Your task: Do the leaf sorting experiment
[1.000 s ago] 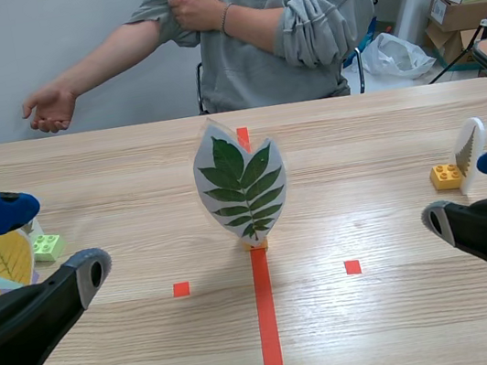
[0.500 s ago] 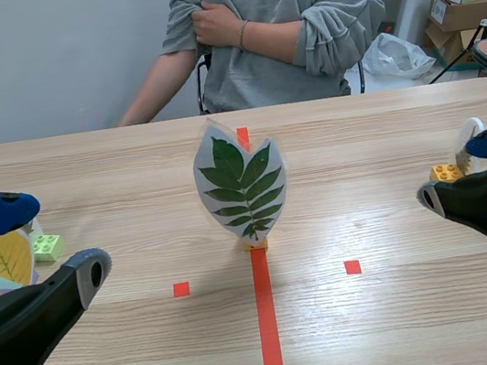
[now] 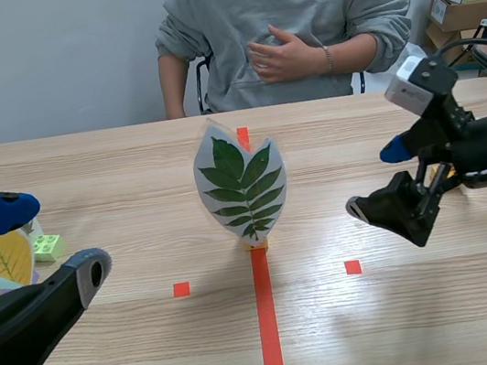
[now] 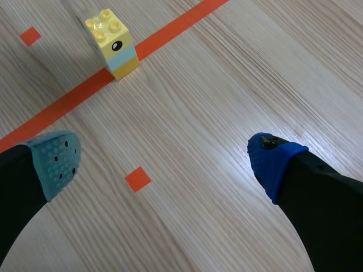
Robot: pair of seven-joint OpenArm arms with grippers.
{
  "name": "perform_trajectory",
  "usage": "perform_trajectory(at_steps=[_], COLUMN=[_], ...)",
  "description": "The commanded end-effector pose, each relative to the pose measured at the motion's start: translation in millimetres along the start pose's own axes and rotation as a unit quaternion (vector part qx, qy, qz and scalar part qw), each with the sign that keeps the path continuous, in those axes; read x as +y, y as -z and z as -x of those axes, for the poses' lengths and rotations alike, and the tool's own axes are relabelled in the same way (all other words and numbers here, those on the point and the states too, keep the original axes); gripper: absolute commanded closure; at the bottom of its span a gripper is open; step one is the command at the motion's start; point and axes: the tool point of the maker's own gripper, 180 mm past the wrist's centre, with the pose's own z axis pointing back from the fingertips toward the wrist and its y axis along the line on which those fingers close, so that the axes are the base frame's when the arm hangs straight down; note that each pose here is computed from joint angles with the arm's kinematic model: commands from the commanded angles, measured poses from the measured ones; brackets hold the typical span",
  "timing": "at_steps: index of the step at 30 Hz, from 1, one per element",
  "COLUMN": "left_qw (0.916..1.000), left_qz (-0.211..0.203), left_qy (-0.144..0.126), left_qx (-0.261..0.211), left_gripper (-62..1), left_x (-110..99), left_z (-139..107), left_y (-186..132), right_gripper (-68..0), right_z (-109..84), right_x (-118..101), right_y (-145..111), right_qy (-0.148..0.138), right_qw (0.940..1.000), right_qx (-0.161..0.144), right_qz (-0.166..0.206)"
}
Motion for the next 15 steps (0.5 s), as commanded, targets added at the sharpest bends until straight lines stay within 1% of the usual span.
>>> perform_trajectory(at_steps=[1,4,8,15], left_qw=[0.9998,0.9998,0.9998,0.9997], left_qz=[0.0,0.0,0.0,-0.006], left_qy=[-0.002,-0.002,-0.001,-0.006], left_qx=[-0.018,-0.018,-0.018,-0.022], left_gripper=[-52.9,-52.9,-52.9,-52.9], left_x=[-1.2,-1.2,-1.2,-0.5], left_z=[-8.6,-8.9,-8.6,-9.3], left_y=[0.8,0.7,0.8,0.8], right_gripper=[-60.6,-60.6,-60.6,-60.6], right_z=[-24.6,-34.1,-47.5,-61.4], right_x=[-4.4,1.5,11.2,36.6], right_y=[2.1,16.6,34.4,69.3], right_qy=[-0.022,-0.043,-0.054,-0.081], right_qw=[0.9993,0.9982,0.9964,0.9923], right_qx=[-0.032,-0.038,-0.055,-0.062], right_qz=[-0.001,-0.016,-0.034,-0.071])
